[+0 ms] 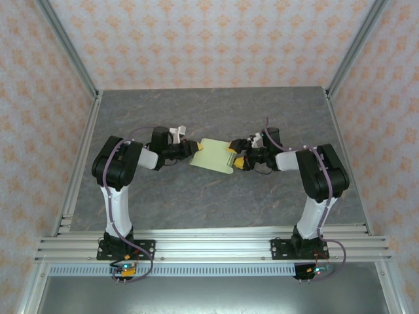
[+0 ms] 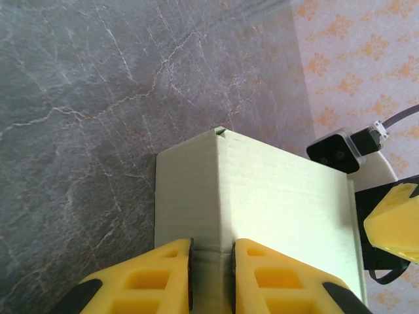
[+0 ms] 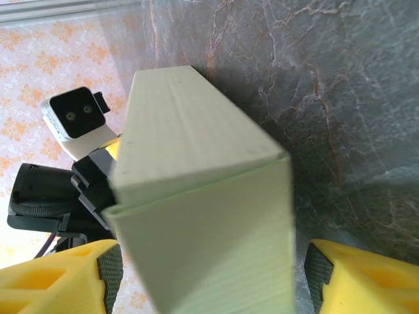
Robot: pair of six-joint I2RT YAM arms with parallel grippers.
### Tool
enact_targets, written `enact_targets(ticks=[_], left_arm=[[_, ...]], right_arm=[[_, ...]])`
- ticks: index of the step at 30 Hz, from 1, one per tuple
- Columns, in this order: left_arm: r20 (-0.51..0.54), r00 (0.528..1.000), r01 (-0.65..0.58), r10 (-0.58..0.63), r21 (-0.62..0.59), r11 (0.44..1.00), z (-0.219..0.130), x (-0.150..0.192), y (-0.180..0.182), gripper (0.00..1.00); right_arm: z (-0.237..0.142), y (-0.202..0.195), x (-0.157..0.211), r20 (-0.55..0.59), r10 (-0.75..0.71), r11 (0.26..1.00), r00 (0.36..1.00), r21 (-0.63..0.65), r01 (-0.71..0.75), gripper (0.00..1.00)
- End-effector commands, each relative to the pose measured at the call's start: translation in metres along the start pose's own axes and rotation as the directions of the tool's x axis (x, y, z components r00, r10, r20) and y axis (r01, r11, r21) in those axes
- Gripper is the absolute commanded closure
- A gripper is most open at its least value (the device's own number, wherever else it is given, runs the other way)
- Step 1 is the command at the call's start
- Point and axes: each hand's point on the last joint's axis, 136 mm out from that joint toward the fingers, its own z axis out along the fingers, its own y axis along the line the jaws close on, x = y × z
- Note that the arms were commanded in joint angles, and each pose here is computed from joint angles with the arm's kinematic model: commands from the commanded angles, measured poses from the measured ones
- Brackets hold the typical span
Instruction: Fold the paper box
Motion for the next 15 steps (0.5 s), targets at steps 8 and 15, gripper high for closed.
enact_targets(ticks=[8,15], left_arm=[[-0.078,0.943,0.277,-0.323,-0.352,0.894,-0.014,0.082,0.101,0.78],[-0.033,0.959,0.259,-0.282,-0.302,0.917,-0.017,0.059,0.074,0.59]], right_arm=[[0.014,0.035,0.006,0.0,-0.033,0.996,0.999,-0.086,0.032,0.45],[0.007,0.048,0.003,0.051,0.037,0.994,0.998,-0.107,-0.031,0.57]])
